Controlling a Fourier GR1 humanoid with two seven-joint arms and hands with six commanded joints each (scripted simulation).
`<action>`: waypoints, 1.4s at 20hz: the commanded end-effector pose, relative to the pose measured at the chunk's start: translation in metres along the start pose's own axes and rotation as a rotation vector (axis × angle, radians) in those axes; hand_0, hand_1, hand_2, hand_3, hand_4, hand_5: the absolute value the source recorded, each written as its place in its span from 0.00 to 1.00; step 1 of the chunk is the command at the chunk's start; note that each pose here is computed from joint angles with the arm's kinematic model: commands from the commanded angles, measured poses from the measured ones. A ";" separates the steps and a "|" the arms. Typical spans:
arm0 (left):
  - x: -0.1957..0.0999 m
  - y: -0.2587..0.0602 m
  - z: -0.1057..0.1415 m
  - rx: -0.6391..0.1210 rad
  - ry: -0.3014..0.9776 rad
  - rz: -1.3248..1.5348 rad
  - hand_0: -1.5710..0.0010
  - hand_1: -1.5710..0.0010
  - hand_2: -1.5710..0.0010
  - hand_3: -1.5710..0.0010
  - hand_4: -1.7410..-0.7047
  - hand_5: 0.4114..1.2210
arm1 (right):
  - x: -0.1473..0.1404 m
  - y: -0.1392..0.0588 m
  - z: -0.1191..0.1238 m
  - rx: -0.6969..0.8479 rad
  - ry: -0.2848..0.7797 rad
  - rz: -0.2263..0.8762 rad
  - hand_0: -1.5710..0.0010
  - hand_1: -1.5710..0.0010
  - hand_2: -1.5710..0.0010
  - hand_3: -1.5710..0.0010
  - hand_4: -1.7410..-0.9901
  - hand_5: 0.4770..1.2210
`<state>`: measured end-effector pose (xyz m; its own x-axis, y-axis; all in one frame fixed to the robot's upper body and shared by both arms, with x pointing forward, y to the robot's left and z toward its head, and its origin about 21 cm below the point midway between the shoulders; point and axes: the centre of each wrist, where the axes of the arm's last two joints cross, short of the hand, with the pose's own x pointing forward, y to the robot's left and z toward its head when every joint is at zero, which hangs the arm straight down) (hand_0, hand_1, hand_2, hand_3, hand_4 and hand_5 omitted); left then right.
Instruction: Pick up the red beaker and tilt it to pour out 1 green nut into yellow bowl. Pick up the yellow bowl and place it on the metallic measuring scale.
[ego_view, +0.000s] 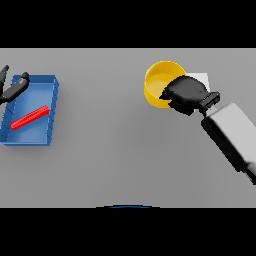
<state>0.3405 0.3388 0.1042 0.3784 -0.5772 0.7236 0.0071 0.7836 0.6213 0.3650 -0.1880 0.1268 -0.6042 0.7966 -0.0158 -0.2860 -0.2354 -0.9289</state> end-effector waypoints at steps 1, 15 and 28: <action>-0.001 0.000 -0.001 0.001 0.018 -0.004 1.00 1.00 1.00 1.00 0.98 0.38 | -0.009 -0.001 0.000 0.001 0.015 -0.015 0.00 0.00 0.02 0.27 0.00 1.00; 0.001 0.000 0.006 -0.009 0.036 -0.005 1.00 1.00 1.00 1.00 0.98 0.37 | -0.085 0.037 -0.009 -0.002 0.232 -0.107 0.00 0.00 0.08 0.18 0.00 1.00; 0.000 0.000 0.001 -0.004 0.046 -0.015 1.00 1.00 1.00 1.00 0.97 0.38 | -0.095 0.053 -0.016 0.059 0.235 -0.237 0.43 0.27 0.24 0.40 0.11 0.89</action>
<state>0.3395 0.3385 0.1042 0.4201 -0.5779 0.6996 0.0174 0.7760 0.6305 0.4189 -0.2668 0.0735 -0.3297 0.9380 0.1069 -0.4444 -0.0542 -0.8942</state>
